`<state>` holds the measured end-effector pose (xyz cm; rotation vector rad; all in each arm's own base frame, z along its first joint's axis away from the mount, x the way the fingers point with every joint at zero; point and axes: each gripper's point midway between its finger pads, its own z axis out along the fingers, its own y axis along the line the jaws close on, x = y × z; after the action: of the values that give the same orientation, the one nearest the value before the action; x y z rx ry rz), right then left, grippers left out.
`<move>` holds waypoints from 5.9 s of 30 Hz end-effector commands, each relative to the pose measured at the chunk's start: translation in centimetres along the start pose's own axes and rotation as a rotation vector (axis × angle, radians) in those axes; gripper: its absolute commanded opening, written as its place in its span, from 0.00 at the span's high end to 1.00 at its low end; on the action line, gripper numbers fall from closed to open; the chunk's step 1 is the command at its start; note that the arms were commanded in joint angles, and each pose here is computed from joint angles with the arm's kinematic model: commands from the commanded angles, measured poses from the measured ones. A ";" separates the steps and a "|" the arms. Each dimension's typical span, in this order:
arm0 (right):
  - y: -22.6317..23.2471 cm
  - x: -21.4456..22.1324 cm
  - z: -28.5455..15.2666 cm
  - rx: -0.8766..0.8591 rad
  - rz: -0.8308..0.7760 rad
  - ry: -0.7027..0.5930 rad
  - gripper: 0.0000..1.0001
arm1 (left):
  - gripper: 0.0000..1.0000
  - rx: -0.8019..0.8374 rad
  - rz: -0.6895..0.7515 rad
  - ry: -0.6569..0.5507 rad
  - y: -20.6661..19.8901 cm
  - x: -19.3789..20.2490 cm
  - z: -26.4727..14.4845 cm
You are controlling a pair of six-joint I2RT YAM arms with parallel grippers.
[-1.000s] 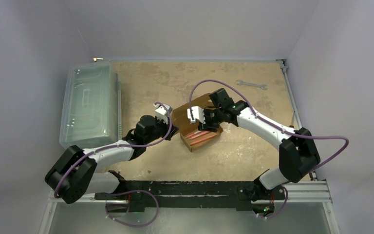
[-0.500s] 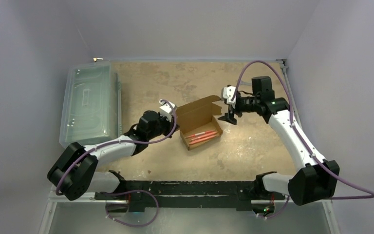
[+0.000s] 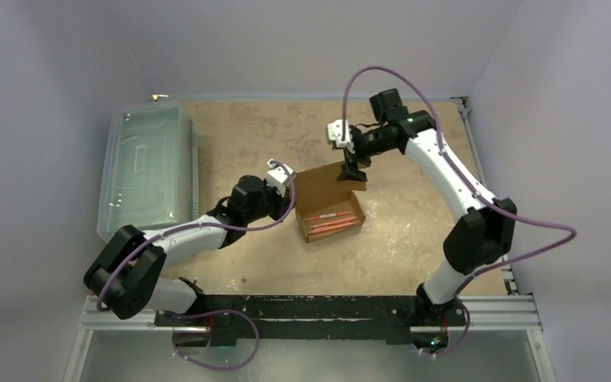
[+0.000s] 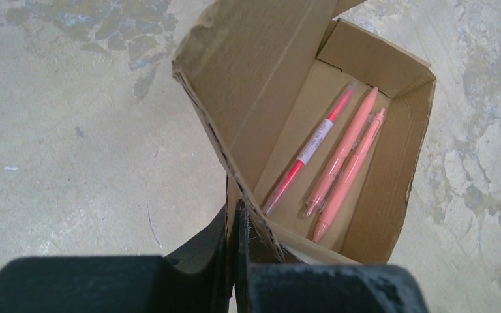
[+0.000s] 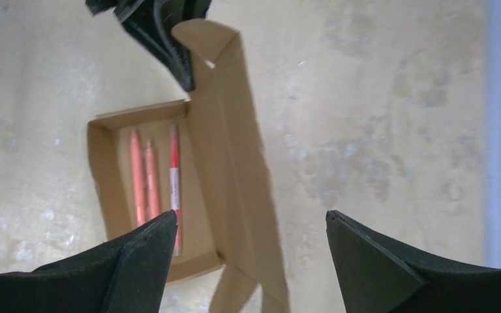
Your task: Fold the paper box
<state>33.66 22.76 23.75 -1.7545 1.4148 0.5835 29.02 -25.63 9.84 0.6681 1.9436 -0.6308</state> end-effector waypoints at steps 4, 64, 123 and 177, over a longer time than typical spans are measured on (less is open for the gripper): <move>0.6 0.3 1.3 -0.057 0.005 0.088 0.17 | 1.00 0.020 0.068 -0.025 -0.6 -2.0 0.7; 4.6 1.7 2.5 -0.270 0.069 0.079 1.00 | 0.78 -0.148 -0.348 -0.238 0.5 -2.7 -3.5; 8.2 3.1 2.9 -0.410 0.066 0.076 1.00 | 0.80 0.062 -0.422 -0.168 -3.1 0.2 -2.0; 7.8 2.5 3.5 -0.414 0.088 0.068 1.00 | 0.66 0.223 -0.047 -0.394 -6.8 -7.1 -2.1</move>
<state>27.60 22.87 16.45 -2.0726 1.5272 0.8932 25.58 -29.68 16.80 0.5468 1.5870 -0.9492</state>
